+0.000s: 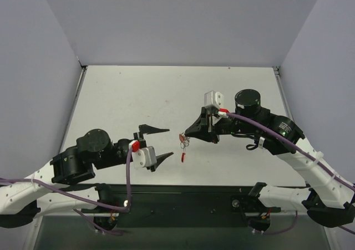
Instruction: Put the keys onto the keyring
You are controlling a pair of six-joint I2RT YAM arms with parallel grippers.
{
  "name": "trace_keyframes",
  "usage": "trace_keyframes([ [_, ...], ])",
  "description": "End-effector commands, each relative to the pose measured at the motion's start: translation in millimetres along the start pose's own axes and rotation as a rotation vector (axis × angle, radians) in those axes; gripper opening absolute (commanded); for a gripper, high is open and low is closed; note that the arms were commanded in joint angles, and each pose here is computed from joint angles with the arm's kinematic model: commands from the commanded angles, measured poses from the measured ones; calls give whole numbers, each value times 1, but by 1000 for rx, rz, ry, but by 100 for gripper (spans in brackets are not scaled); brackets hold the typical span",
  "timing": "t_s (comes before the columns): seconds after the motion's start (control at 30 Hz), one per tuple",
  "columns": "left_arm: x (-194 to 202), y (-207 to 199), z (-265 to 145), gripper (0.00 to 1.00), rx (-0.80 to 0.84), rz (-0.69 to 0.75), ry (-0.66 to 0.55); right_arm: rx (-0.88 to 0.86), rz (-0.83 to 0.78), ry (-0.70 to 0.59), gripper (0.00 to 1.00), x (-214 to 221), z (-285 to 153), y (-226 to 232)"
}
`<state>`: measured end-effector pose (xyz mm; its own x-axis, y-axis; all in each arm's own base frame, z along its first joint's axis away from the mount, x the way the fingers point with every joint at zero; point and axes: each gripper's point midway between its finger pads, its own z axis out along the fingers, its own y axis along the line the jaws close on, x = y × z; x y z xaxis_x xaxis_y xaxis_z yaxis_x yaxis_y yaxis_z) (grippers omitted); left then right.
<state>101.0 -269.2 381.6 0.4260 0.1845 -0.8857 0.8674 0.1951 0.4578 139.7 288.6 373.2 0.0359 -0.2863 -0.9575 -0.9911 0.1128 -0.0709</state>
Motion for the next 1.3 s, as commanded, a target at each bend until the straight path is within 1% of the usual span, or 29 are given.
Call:
trace_keyframes([
  [0.0,-23,31,1,75,-151,-108,-43,-23,-53,-72,0,-17,-2,3],
  [0.1,-16,37,7,75,-178,-164,11,-38,-58,-73,0,-16,-2,6],
  [0.13,-27,42,5,75,-183,-187,-2,-44,-60,-73,0,-16,-2,7],
  [0.17,-17,41,5,74,-169,-209,51,-51,-63,-76,0,-17,-3,9],
  [0.2,-13,41,11,73,-153,-220,83,-56,-64,-75,0,-16,-4,10],
  [0.23,-22,40,12,71,-110,-229,65,-61,-65,-75,0,-16,-4,10],
  [0.27,-15,46,12,69,-110,-254,83,-60,-67,-79,0,-17,-5,11],
  [0.3,-14,49,13,67,-97,-271,81,-65,-65,-74,0,-15,-5,12],
  [0.33,-20,40,14,67,-15,-291,43,-64,-64,-71,0,-14,-5,12],
  [0.37,-25,43,12,67,2,-319,17,-65,-65,-71,0,-14,-6,13],
  [0.4,-18,59,8,67,-26,-343,22,-66,-64,-69,0,-13,-6,13],
  [0.43,-24,52,7,67,52,-363,-13,-65,-65,-67,0,-13,-7,13],
  [0.47,-26,56,4,67,62,-397,-25,-63,-62,-63,0,-11,-7,13],
  [0.5,-18,67,3,67,57,-427,-16,-65,-61,-62,0,-11,-7,14],
  [0.53,-24,58,1,67,145,-470,-44,-63,-61,-61,0,-10,-8,13],
  [0.57,-21,61,3,67,177,-501,-49,-64,-61,-60,0,-10,-8,14],
  [0.6,-17,69,0,68,182,-526,-52,-62,-57,-56,0,-8,-8,13],
  [0.63,-22,61,-3,72,261,-586,-70,-64,-58,-55,0,-8,-9,14],
  [0.73,-18,69,-2,72,291,-654,-83,-67,-59,-55,0,-7,-9,14],
  [0.77,-20,71,-2,72,293,-640,-100,-68,-56,-52,0,-6,-9,14],
  [0.83,-24,63,-4,73,377,-663,-127,-70,-54,-49,0,-5,-9,14],
  [0.9,-28,63,-2,72,407,-676,-148,-72,-53,-49,0,-5,-8,13],
  [0.97,-27,61,-2,69,427,-685,-154,-70,-50,-46,0,-3,-8,13],
  [1.0,-26,62,-1,65,424,-688,-153,-71,-50,-47,0,-4,-9,13],
  [1.13,-17,63,8,62,397,-706,-127,-70,-49,-46,0,-5,-7,12],
  [1.17,-12,60,9,62,400,-714,-106,-71,-46,-44,0,-4,-7,12],
  [1.2,-15,56,13,62,414,-706,-99,-69,-47,-46,0,-5,-7,11],
  [1.27,-4,52,18,61,393,-706,-44,-72,-46,-45,0,-5,-7,11],
])
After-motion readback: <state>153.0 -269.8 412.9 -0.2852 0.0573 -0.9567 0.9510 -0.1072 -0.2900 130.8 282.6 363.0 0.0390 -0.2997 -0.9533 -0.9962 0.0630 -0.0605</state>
